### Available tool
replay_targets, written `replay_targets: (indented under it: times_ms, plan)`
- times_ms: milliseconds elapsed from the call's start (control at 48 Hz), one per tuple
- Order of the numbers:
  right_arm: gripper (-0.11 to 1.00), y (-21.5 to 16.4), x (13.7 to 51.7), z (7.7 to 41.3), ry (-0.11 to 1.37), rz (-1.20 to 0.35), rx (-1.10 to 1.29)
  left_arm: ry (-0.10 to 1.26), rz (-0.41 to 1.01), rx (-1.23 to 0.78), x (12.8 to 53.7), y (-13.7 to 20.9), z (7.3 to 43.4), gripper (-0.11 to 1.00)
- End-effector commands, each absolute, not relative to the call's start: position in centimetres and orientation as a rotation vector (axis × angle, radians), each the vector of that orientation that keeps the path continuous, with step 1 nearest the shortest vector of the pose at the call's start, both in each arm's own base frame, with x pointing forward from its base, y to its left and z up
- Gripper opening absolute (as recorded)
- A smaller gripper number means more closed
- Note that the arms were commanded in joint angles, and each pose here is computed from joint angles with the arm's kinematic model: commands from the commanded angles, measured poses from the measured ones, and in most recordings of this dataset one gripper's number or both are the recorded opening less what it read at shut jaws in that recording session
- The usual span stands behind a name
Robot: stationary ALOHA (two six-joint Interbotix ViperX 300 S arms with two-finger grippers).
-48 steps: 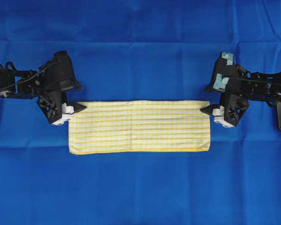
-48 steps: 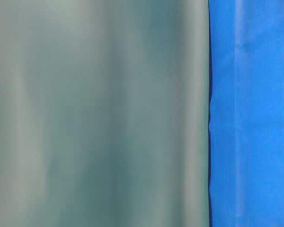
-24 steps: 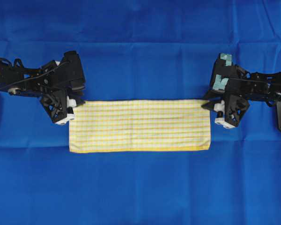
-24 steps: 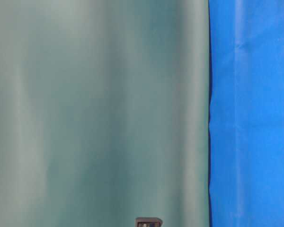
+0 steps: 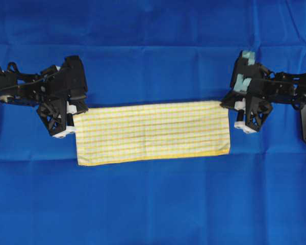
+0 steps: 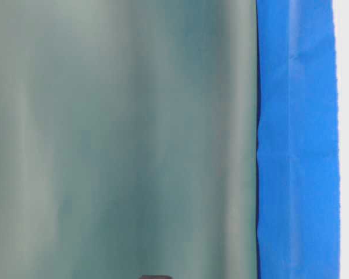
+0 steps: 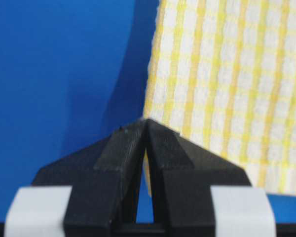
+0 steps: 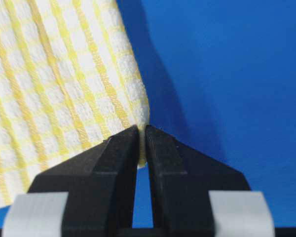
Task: Fold the yellow towel.
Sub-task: 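Lift the strip and rotate it, right gripper moving to the far side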
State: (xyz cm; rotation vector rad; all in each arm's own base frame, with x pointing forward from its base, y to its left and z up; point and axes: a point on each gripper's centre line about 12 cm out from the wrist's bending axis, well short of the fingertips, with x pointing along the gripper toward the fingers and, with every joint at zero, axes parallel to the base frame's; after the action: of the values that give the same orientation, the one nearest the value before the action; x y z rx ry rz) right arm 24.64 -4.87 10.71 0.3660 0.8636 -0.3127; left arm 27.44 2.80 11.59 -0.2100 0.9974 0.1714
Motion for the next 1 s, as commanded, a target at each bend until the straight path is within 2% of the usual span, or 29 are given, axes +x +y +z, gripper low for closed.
replay_targets:
  times_ms: [0,354,667,980]
  plan:
    - [0.05,-5.6,25.0,12.2,0.804,-0.324,0.365,0.936,0.181,-0.212,28.0,3.3,13.7,0.0]
    - [0.05,-6.0,24.6,17.2,0.656,-0.311,0.357,0.753,0.126,-0.196,27.5,2.0,20.0,0.0]
    - [0.05,-7.2,24.9,18.3,0.6,-0.343,0.349,0.671,0.037,-0.212,26.9,-0.9,21.4,0.0]
    - [0.05,-12.0,28.2,19.5,0.531,-0.449,0.299,0.512,-0.1,-0.243,29.4,-5.3,22.9,0.0]
